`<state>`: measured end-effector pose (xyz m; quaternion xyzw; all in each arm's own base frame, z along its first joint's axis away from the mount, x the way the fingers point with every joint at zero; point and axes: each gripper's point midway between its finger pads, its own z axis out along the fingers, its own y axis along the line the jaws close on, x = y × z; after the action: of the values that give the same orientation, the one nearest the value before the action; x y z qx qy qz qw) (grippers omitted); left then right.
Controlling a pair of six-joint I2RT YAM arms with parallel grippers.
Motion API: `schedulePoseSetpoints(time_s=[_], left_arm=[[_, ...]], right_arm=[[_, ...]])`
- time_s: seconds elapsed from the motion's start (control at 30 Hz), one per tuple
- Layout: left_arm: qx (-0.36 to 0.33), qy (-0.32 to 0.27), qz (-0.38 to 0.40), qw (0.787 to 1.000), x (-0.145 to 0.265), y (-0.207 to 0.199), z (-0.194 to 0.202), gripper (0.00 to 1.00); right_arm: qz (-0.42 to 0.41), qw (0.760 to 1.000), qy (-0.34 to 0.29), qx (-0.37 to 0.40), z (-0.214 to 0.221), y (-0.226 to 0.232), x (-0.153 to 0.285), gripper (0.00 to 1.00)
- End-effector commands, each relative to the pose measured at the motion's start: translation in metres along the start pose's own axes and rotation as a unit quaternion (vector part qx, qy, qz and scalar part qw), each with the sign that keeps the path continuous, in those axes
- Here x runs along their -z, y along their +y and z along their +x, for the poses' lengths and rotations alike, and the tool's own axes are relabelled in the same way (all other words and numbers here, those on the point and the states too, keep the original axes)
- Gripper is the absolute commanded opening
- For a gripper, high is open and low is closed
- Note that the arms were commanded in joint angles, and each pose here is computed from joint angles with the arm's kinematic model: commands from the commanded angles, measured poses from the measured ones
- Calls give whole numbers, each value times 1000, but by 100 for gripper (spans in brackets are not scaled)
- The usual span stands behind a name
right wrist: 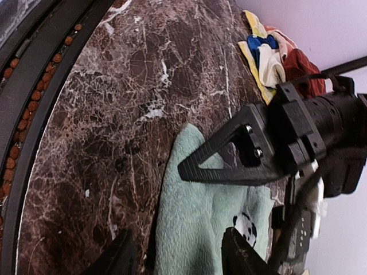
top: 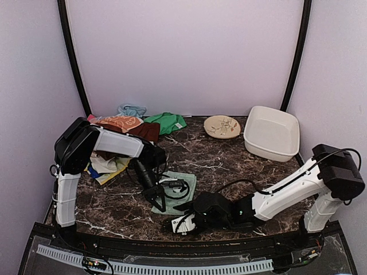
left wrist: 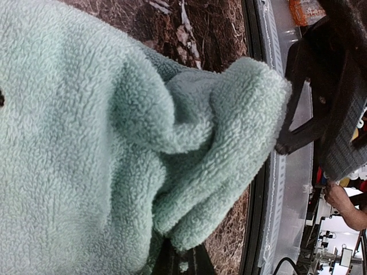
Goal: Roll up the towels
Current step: Roll the towel at the center of the board.
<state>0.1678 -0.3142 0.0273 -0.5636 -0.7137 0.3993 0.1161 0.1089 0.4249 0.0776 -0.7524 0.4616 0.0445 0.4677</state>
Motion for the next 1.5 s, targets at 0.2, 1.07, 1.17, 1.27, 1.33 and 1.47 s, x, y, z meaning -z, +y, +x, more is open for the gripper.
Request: schedulePoseSetpoints(time_s=[0.2,1.07,1.17,1.27,1.33,1.47], left_arm=[[11,30,-25,999,-5,17,11,0],[-130,-133,-237,954,87,-3,26,46],[-173,-135,-282,934,98,-7,23,46],[-215,-120,-326,912,99,-9,20,46],[-242,-93,-339,904,84,-11,13,46],[-279,-52,-355,891,65,-6,3,46]], right_arm=[[10,1000,-9,-4,1,-13,-44,38],[-193,922,16,-336,38,-31,-58,0],[-229,888,7,-398,41,-40,-58,0],[-266,846,3,-461,44,-48,-62,0],[-286,821,6,-493,47,-48,-64,0],[-316,759,-2,-569,59,-49,-66,0]])
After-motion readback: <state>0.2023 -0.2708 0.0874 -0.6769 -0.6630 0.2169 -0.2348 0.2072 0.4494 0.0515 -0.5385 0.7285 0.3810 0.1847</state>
